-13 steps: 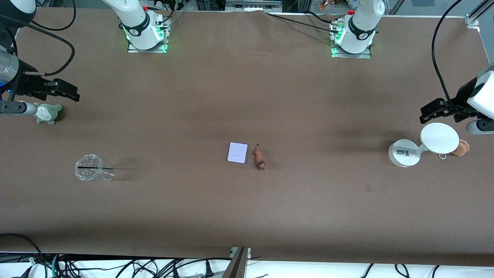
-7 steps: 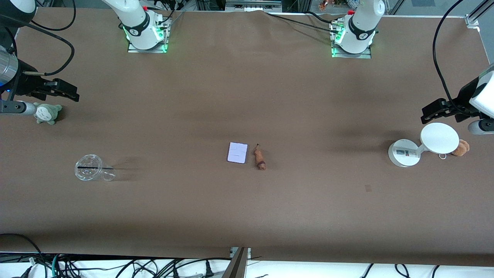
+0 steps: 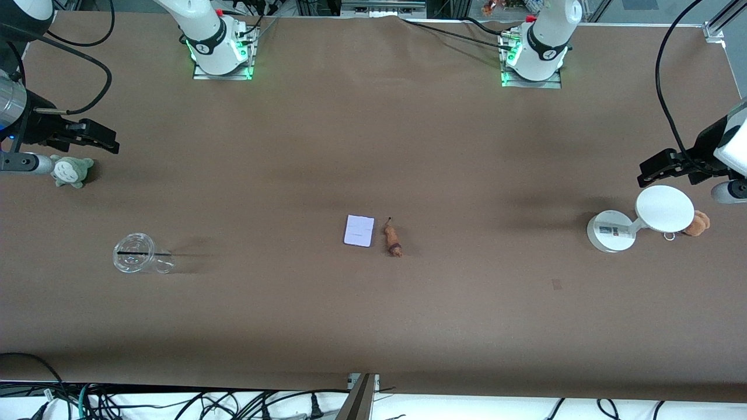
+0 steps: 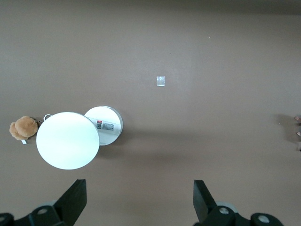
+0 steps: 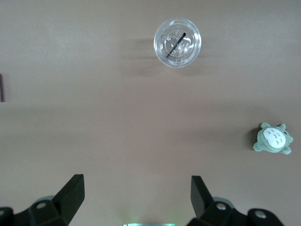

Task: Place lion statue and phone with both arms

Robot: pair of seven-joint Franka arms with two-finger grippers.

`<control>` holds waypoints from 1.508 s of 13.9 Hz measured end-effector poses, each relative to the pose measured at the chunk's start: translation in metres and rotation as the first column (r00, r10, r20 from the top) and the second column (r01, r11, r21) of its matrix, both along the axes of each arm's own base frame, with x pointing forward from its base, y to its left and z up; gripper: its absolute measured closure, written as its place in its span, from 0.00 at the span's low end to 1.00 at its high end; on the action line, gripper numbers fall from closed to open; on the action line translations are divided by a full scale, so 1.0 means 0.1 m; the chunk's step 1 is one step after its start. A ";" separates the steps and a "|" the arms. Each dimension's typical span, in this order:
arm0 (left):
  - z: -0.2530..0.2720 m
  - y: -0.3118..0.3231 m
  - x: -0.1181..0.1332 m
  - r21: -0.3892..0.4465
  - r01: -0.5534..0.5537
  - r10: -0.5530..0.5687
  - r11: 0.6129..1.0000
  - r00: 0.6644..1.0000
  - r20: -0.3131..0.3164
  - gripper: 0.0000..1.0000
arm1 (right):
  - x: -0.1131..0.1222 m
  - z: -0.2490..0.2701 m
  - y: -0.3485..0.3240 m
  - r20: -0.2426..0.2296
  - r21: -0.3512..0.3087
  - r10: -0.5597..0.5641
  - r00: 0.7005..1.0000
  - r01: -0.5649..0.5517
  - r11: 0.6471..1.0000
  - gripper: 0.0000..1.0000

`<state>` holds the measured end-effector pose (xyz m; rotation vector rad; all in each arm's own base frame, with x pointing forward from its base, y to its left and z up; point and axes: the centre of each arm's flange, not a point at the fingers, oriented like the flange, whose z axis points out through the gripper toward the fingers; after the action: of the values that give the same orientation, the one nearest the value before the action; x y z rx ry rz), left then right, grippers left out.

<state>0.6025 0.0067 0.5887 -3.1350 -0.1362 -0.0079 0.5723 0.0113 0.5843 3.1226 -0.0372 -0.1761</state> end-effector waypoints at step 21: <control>-0.02 -0.06 0.01 -0.003 0.010 -0.010 1.000 1.000 -0.002 0.00 | 0.01 -0.01 -0.01 -0.002 0.000 -0.001 1.000 0.001 1.000 0.00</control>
<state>0.6035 0.0007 0.5869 -3.1386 -0.1202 -0.0049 0.5729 0.0107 0.5830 3.1223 -0.0393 -0.1794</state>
